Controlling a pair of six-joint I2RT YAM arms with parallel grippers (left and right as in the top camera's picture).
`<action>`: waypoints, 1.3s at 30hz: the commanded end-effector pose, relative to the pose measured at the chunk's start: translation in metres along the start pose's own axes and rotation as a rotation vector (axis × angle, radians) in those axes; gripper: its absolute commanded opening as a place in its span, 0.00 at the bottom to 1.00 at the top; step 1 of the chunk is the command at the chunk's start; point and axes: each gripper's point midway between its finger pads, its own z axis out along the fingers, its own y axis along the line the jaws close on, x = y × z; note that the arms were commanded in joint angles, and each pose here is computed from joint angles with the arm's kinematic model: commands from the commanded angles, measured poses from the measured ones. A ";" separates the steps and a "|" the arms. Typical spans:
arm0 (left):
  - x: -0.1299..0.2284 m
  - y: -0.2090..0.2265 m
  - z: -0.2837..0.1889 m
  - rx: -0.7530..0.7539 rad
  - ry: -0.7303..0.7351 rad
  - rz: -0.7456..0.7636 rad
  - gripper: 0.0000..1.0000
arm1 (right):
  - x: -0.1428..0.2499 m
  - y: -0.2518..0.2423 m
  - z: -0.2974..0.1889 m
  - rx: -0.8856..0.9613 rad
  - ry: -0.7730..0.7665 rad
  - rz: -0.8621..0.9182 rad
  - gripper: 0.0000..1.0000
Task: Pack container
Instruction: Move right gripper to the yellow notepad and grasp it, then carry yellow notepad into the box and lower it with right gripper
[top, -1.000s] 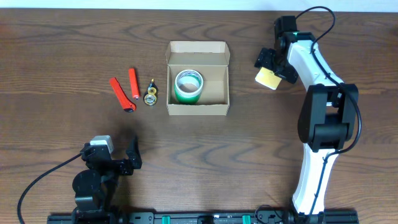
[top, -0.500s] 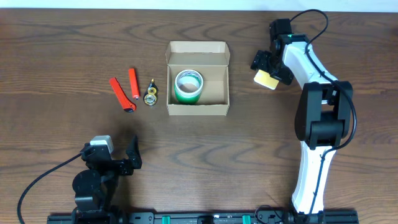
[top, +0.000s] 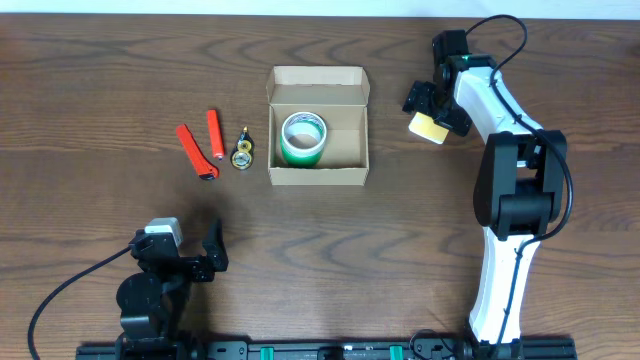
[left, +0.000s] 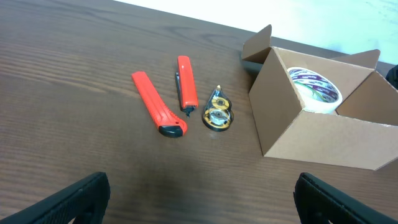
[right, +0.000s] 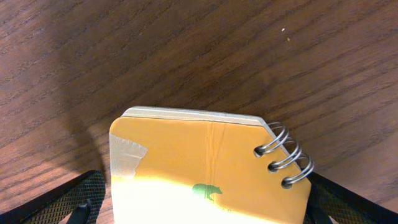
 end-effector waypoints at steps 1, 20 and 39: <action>0.009 0.002 0.003 -0.002 0.019 -0.010 0.95 | 0.016 -0.002 0.020 0.017 0.048 -0.018 0.98; 0.009 0.002 0.003 -0.002 0.019 -0.010 0.95 | 0.018 0.009 0.014 -0.044 0.069 -0.016 0.72; 0.009 0.002 0.003 -0.002 0.019 -0.010 0.95 | 0.045 0.156 -0.192 -0.387 -0.124 -0.425 0.68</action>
